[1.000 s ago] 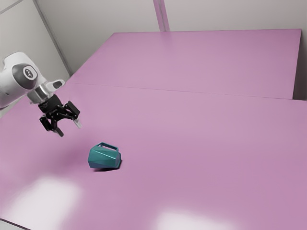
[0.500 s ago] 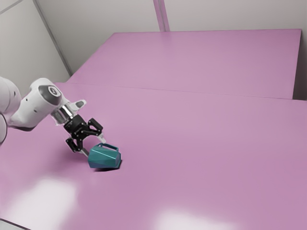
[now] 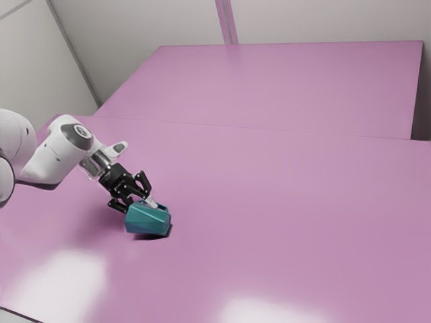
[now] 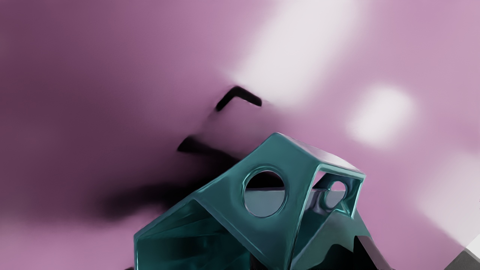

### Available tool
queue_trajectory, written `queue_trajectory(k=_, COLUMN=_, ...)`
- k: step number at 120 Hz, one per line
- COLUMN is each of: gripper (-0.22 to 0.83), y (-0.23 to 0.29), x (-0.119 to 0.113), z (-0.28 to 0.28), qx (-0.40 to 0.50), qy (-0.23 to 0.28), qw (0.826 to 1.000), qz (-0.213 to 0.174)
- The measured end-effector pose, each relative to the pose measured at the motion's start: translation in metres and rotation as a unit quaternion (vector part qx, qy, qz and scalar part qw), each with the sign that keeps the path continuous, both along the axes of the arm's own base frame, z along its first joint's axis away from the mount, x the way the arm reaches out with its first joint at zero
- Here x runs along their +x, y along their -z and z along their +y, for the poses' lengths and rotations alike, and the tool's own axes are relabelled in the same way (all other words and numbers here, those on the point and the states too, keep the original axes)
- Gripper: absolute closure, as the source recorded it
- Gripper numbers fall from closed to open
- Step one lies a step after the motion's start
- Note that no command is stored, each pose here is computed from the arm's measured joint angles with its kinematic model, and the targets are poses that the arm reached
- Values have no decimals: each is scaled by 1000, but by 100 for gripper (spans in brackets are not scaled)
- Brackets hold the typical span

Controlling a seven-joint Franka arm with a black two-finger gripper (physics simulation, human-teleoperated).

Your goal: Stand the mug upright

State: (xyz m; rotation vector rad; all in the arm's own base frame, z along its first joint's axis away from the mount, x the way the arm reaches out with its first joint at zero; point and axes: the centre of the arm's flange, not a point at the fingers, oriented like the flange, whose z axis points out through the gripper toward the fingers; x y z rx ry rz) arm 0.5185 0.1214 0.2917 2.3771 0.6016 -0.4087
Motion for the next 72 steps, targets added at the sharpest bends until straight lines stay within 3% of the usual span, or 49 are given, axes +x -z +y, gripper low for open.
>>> queue_trajectory(k=29, gripper=73, y=-19, x=23, z=-22, qx=6, qy=15, qw=999, qz=-30)
queue_trajectory(k=49, gripper=76, y=-35, x=32, z=-33, qx=15, qy=22, qw=999, qz=-47)
queue_trajectory(k=72, gripper=78, y=-83, x=38, z=-68, qx=93, qy=89, qw=987, qz=-96)
